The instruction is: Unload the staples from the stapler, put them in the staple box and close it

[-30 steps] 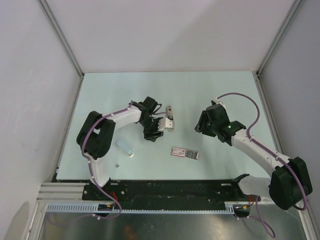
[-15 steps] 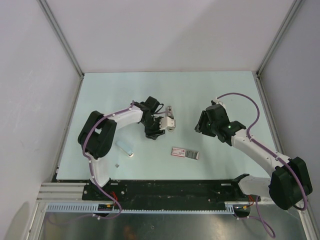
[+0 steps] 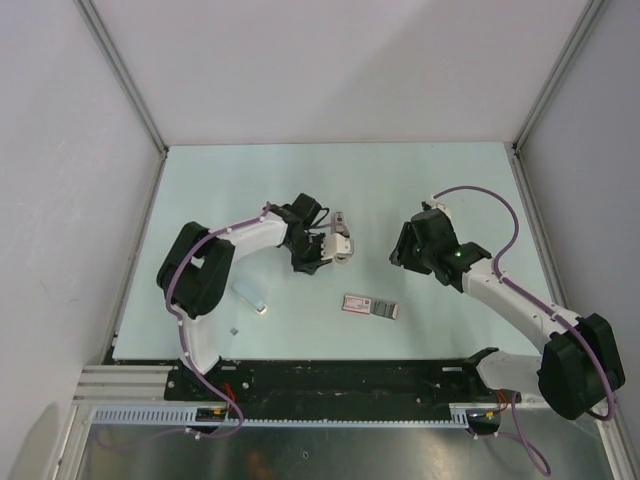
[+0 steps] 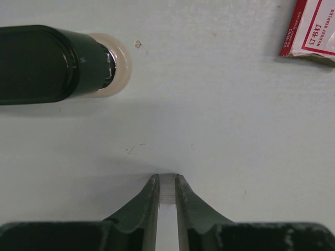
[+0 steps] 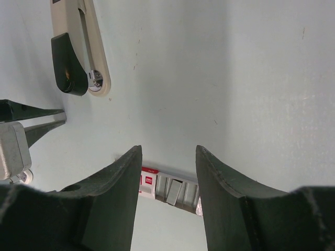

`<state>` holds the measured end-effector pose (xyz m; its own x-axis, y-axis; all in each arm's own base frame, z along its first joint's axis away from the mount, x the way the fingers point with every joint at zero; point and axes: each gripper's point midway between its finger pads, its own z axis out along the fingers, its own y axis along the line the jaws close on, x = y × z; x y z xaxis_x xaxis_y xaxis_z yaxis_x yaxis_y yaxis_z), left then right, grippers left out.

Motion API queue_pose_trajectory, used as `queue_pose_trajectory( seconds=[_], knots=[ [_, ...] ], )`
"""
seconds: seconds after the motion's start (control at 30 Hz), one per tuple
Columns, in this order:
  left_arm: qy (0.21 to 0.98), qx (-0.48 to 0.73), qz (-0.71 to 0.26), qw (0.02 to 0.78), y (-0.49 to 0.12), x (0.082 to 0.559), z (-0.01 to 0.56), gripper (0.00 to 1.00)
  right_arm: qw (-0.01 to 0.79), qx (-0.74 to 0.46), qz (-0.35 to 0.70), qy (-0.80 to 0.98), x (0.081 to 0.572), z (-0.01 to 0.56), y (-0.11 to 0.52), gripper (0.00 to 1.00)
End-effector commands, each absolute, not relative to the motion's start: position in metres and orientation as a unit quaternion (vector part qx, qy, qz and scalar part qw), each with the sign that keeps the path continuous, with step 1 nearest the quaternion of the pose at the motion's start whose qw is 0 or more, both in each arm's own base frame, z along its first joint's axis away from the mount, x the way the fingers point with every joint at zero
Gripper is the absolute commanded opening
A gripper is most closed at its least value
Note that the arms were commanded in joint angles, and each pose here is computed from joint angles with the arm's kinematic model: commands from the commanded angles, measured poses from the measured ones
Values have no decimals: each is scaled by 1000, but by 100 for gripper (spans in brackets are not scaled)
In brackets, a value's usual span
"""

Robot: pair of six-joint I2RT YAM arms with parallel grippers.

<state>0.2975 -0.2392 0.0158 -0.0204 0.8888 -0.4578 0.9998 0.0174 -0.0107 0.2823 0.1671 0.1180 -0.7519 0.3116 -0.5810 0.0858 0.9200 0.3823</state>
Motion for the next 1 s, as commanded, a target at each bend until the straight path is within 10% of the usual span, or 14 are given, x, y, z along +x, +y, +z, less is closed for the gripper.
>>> queue_pose_trajectory(
  seconds=[0.0, 0.37, 0.7, 0.97],
  knots=[
    [695, 678, -185, 156, -248, 289, 14, 20, 350, 109, 172, 914, 287, 123, 169, 50],
    [695, 673, -187, 168, -250, 288, 26, 7, 356, 105, 184, 910, 288, 129, 173, 50],
    [652, 568, -355, 355, -305, 300, 232, 0, 422, 44, 273, 864, 293, 192, 197, 64],
    [629, 468, -532, 320, -321, 282, 324, 0, 496, -36, 345, 796, 286, 261, 219, 80]
  ],
)
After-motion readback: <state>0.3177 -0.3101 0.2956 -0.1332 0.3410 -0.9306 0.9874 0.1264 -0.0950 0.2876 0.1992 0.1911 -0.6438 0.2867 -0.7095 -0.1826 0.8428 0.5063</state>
